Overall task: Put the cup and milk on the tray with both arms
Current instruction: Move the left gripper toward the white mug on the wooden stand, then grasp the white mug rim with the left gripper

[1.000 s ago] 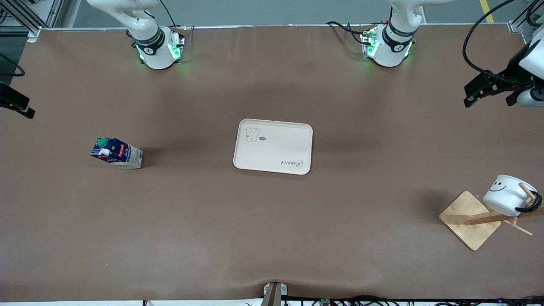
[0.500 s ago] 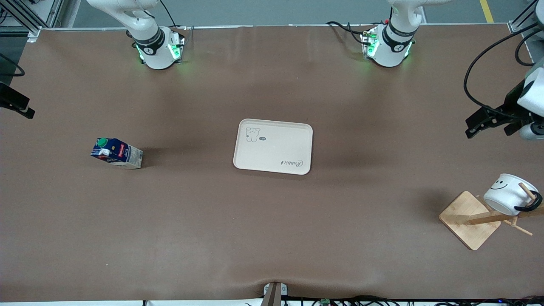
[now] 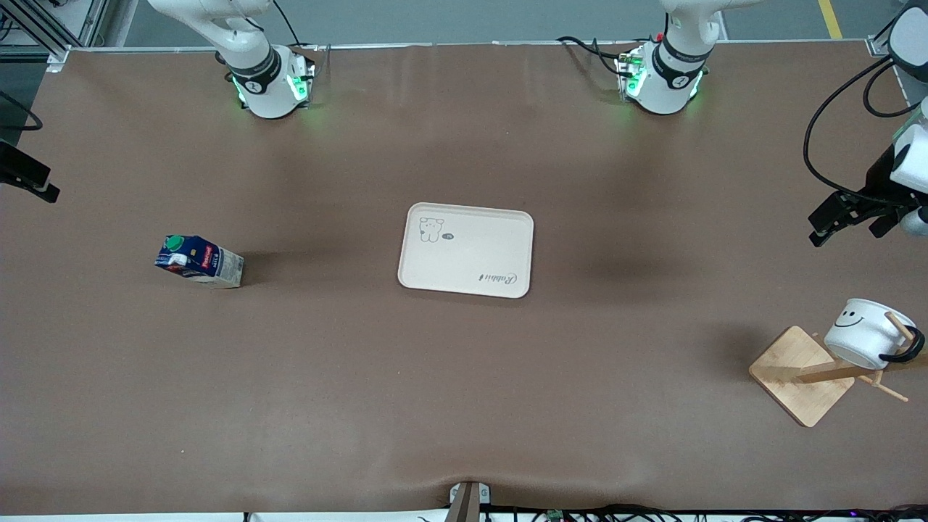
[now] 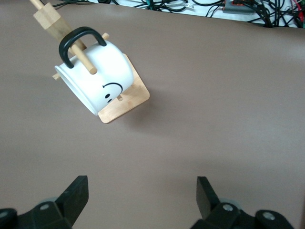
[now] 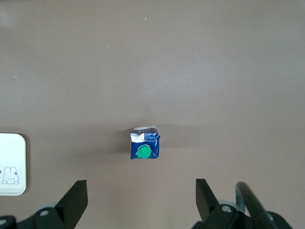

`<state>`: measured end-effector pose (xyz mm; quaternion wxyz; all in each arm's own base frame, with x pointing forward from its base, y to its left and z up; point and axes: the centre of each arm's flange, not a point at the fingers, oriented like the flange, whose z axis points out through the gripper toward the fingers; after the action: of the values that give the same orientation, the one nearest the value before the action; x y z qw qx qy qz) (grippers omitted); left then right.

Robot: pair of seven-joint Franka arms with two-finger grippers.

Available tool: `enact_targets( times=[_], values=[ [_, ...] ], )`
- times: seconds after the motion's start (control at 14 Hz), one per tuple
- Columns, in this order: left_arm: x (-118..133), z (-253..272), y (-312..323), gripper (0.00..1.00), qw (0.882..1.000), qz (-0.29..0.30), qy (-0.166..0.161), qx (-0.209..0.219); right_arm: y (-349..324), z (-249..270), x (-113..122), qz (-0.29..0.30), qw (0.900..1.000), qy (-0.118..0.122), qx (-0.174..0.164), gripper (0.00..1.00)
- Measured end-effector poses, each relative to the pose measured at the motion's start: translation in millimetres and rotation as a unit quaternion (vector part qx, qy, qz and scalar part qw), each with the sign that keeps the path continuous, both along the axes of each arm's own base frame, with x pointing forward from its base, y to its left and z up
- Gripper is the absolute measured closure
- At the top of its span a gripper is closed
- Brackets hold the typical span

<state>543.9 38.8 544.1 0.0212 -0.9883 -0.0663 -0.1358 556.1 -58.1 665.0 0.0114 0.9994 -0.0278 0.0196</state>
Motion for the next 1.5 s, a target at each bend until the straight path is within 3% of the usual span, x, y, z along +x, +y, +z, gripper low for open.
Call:
enact_targets(
  times=[0.5,1.07,1.5],
  values=[
    [-15.2,-63.4,71.3,0.0,0.998,-0.034,-0.052,0.032,0.1,0.1,0.1,0.0,1.0,0.0,0.0,0.0],
    [-6.7,-116.6,126.5,0.0,0.988,-0.081,-0.119,-0.059,0.0,0.1,0.1,0.0,1.0,-0.001,0.0,0.0],
    [14.0,-124.2,140.2,0.0,0.971,-0.124,-0.181,-0.091,-0.3,0.1,0.1,0.0,1.0,0.0,0.0,0.0]
  ],
)
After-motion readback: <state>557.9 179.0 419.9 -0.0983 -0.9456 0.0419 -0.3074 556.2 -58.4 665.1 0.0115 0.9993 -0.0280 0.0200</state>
